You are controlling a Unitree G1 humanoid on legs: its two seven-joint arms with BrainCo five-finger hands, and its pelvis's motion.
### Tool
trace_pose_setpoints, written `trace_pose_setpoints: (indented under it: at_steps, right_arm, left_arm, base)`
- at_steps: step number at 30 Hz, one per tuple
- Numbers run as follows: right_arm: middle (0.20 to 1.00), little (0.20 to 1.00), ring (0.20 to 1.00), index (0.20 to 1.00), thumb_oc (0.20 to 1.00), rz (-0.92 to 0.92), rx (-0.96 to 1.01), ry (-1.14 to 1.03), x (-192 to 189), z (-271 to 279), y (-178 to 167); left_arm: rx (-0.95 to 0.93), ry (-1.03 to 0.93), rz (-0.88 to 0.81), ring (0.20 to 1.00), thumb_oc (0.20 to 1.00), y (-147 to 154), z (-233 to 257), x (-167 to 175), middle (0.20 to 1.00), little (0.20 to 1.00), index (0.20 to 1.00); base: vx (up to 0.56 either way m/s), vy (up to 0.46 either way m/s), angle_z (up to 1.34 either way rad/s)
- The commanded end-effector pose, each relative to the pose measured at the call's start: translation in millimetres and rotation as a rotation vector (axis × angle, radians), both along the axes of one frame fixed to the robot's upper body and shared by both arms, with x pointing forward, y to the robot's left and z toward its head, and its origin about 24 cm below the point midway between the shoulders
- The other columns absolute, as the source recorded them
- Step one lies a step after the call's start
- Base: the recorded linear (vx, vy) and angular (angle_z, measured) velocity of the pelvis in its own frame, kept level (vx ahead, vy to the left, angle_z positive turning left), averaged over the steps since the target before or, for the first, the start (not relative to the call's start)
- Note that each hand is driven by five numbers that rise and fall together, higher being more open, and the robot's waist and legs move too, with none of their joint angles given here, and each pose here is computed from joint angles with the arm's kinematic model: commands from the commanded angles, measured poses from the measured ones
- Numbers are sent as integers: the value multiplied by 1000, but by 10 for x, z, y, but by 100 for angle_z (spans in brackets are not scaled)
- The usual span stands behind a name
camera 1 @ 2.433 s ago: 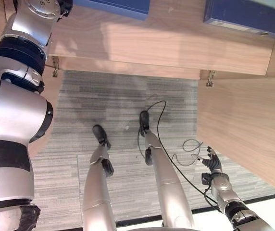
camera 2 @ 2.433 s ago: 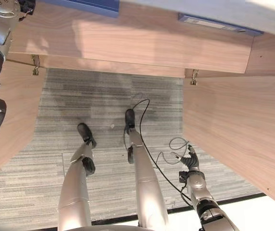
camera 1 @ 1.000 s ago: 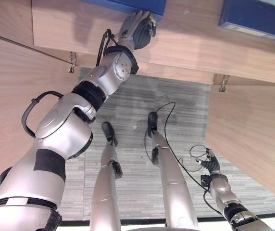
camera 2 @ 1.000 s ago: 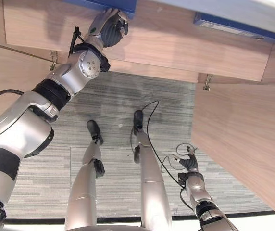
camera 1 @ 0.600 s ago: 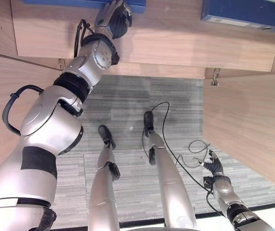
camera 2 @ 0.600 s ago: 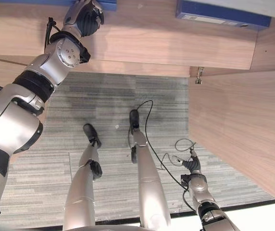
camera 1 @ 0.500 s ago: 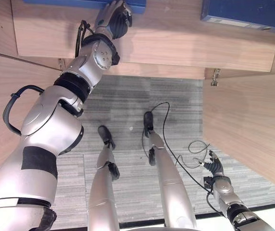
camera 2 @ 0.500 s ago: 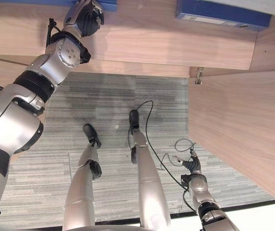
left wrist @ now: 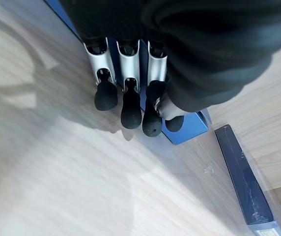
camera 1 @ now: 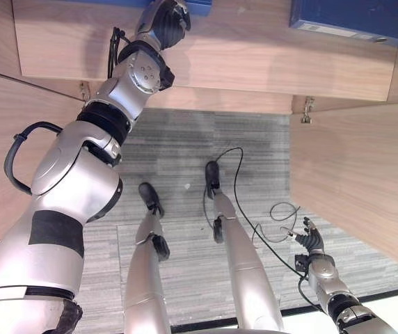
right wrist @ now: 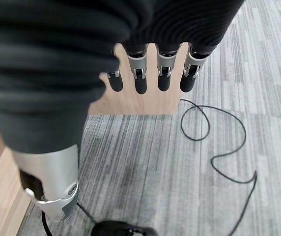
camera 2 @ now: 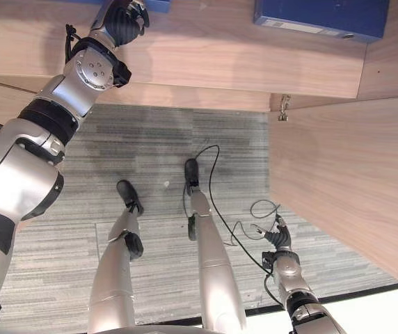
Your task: Put the empty folder in the office cabinet
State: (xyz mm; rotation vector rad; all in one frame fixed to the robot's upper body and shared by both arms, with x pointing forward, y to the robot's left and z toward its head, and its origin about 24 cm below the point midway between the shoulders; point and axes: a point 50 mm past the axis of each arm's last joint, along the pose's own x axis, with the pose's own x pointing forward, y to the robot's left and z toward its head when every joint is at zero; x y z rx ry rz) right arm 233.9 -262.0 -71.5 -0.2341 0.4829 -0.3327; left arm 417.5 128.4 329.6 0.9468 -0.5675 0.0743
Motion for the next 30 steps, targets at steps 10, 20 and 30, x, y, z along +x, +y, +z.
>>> trace_pose_setpoints:
  at_steps: [10, 20, 30]
  right_arm:
    - [1000, 1000, 1000, 1000, 1000, -53, -49, 27, -157, 15, -284]
    - [1000, 1000, 1000, 1000, 1000, -87, -39, 139, -537, -204, -257]
    - [1000, 1000, 1000, 1000, 1000, -92, -67, 349, -1047, -423, -388]
  left_arm:
    - [-213, -139, 33, 200, 200, 331, 545, -146, 200, 200, 200]
    - [-541, 75, -273, 200, 200, 422, -1132, -501, 200, 200, 200]
    - [-827, 567, -453, 1000, 1000, 666, -2365, -1437, 1000, 1000, 1000]
  base:
    - [5, -4, -1]
    - [-7, -50, 7]
    - [46, -25, 20]
